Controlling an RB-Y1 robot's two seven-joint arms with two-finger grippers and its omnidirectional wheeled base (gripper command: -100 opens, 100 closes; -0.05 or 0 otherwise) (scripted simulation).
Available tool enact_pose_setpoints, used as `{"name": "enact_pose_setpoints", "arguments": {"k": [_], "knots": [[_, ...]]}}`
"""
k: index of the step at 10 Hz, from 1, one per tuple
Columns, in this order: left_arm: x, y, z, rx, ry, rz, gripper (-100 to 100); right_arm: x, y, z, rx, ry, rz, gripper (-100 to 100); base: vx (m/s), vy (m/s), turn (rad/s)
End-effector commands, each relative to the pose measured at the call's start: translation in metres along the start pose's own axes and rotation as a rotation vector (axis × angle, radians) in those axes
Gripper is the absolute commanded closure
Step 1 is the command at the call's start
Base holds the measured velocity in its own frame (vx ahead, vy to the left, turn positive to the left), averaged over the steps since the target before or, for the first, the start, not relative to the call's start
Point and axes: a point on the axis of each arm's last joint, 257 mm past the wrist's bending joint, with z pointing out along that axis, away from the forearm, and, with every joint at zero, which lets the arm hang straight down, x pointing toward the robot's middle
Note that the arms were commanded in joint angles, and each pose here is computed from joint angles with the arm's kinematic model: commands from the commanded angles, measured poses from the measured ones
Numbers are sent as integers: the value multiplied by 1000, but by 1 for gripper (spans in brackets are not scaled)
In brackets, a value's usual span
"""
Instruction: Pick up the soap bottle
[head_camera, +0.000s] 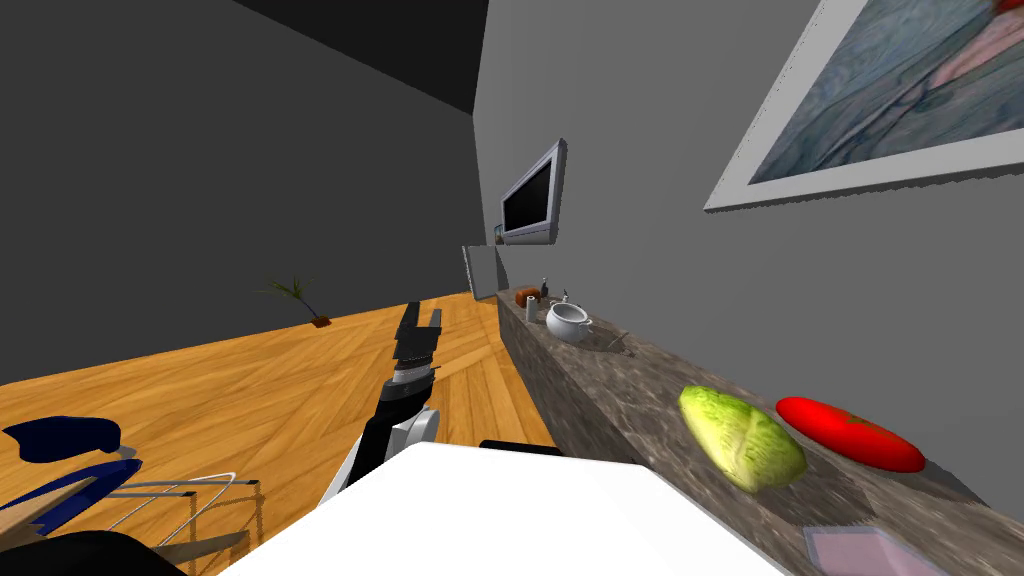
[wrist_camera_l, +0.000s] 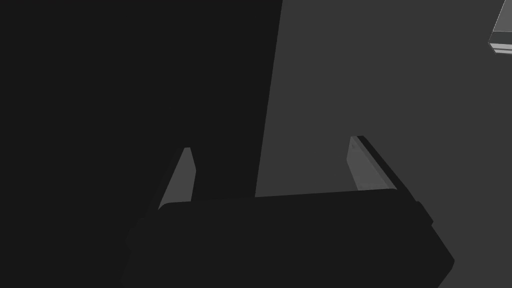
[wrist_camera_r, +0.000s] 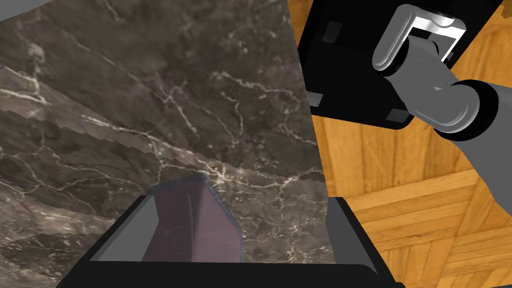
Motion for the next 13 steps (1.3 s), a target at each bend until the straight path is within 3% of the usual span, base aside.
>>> {"name": "enact_pose_setpoints", "arguments": {"k": [1, 5, 7, 8, 9, 13], "knots": [[0, 0, 0, 0, 0, 0, 0, 0, -15, -15, 18, 37, -70, -100, -71, -57, 256], [0, 0, 0, 0, 0, 0, 0, -21, -32, -33, 17, 49, -200, -100, 4, -29, 202], [0, 0, 0, 0, 0, 0, 0, -20, -30, -33, 16, 47, -197, -100, 111, 33, 50], [0, 0, 0, 0, 0, 0, 0, -21, -30, -33, 15, 44, -200, 0, 11, 3, 1], [0, 0, 0, 0, 0, 0, 0, -16, -30, -27, 16, 42, -194, -100, 5, 7, 57], [0, 0, 0, 0, 0, 0, 0, -5, -31, -12, 22, 36, -182, -100, -5, 10, 41]]}}
